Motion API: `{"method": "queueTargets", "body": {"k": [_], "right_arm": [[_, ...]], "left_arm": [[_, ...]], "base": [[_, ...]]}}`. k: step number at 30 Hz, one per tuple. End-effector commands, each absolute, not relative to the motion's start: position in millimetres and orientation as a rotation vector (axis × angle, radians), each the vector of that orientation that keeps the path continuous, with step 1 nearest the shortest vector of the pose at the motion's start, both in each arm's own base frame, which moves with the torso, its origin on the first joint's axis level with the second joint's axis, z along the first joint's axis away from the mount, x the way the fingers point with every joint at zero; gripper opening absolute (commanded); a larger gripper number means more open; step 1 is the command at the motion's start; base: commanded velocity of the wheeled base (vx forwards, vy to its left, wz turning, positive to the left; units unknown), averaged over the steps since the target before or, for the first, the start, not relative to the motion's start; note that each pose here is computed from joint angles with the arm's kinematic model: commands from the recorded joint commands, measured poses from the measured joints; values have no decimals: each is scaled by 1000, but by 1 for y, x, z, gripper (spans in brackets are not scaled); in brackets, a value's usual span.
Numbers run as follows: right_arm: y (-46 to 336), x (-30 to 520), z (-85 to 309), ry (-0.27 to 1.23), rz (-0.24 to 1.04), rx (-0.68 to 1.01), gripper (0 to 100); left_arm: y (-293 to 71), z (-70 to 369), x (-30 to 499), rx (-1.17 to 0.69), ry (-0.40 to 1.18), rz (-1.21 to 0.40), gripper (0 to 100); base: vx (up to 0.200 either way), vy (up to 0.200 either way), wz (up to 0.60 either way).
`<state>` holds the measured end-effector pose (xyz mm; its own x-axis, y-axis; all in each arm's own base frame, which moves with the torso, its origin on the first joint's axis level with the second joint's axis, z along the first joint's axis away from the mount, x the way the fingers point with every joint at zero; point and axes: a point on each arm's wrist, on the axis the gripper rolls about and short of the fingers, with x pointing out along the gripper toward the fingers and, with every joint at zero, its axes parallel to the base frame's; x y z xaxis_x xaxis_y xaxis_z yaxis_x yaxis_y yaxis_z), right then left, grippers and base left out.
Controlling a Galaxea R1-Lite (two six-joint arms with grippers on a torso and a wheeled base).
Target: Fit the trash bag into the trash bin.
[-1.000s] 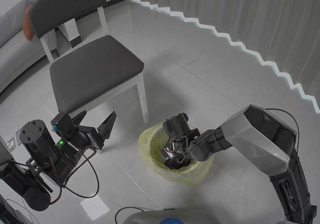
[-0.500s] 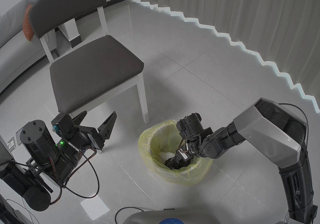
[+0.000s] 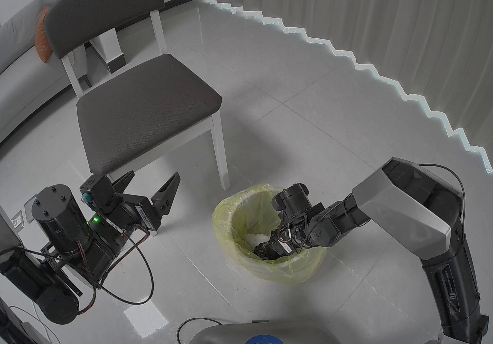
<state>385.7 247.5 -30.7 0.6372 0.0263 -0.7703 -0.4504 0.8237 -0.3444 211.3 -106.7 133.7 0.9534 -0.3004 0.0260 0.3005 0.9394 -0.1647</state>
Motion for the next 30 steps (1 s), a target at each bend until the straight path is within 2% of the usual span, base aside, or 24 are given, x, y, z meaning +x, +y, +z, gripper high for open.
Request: {"method": "queueTargets", "body": {"k": [1, 2, 3, 16, 25, 30], "right_arm": [[249, 385, -35, 875, 296, -560, 100], [250, 384, -36, 884, 298, -565, 100], [250, 383, -36, 891, 299, -569, 0], [253, 384, -32, 877, 307, -566, 0], [264, 390, 13, 762, 315, -514, 0], [269, 385, 21, 748, 330, -518, 0]], "left_arm": [[-107, 133, 212, -167, 3, -306, 100], [-107, 133, 211, -168, 1, -305, 100], [-107, 133, 212, -167, 3, -306, 100], [-107, 133, 212, -167, 3, -306, 100], [-107, 133, 212, -167, 3, -306, 100], [-107, 133, 212, -167, 3, -306, 100]], "base": [[0, 0, 0], [0, 0, 0], [0, 0, 0], [0, 0, 0], [0, 0, 0], [0, 0, 0]]}}
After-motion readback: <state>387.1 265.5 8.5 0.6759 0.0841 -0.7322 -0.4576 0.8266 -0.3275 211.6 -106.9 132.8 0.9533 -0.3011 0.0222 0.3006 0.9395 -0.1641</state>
